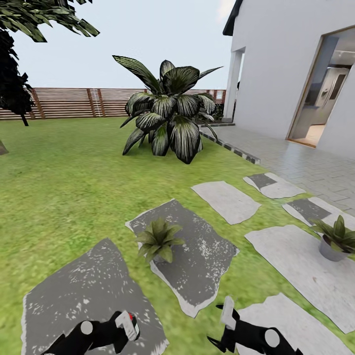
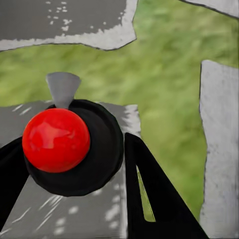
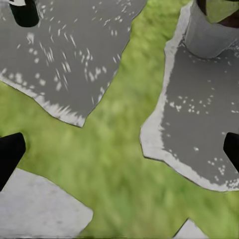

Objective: Pick up the pesticide atomizer in the garden and spray insectifuge to fully cover both potted plants in the garden.

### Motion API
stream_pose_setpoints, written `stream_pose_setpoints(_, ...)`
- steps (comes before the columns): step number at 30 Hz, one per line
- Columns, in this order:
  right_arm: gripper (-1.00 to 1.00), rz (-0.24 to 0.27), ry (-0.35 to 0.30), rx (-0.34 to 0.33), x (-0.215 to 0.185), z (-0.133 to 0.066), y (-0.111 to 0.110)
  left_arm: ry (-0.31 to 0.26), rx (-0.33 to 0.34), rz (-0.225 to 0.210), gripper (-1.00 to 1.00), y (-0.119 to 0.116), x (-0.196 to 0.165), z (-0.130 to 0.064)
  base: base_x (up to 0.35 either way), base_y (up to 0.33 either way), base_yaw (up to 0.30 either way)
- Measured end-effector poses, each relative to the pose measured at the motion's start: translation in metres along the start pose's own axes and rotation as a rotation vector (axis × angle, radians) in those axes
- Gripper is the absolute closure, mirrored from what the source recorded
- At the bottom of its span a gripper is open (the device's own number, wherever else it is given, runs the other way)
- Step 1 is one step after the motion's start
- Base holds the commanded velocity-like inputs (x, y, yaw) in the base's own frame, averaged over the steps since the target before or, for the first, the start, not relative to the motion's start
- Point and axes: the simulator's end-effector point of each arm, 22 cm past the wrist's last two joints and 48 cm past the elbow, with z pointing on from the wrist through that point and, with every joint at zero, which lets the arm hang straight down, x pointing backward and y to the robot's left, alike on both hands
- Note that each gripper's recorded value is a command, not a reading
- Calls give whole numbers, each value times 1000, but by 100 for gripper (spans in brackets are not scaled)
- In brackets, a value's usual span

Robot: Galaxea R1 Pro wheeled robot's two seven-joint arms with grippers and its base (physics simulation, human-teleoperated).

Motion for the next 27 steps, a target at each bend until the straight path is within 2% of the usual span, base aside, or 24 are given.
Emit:
stream_pose_setpoints(3, -100, -35, 23, -58, 4, 2, 14, 26, 56, 36, 100, -9, 0, 0, 0, 0, 0)
stream_pose_setpoints(4, 100, -46, 30, -72, 4, 2, 17, 36, 74, 45, 100, -10, 0, 0, 0, 0, 0)
stream_pose_setpoints(7, 100, -66, 34, -91, 2, 4, 20, 67, 120, 52, 100, -15, 1, -2, 0, 0, 0)
stream_pose_setpoints(12, 100, -81, 35, -106, 0, 6, 23, 84, 146, 65, 100, -20, 3, -3, 0, 0, 0)
stream_pose_setpoints(19, 100, -108, 25, -143, -10, 15, 38, 135, 201, 151, 100, -38, 10, 1, 0, 0, 0)
stream_pose_setpoints(27, 100, -97, -42, -171, -48, 39, 63, 101, 242, 171, 100, -65, -14, 17, 0, 0, 0)
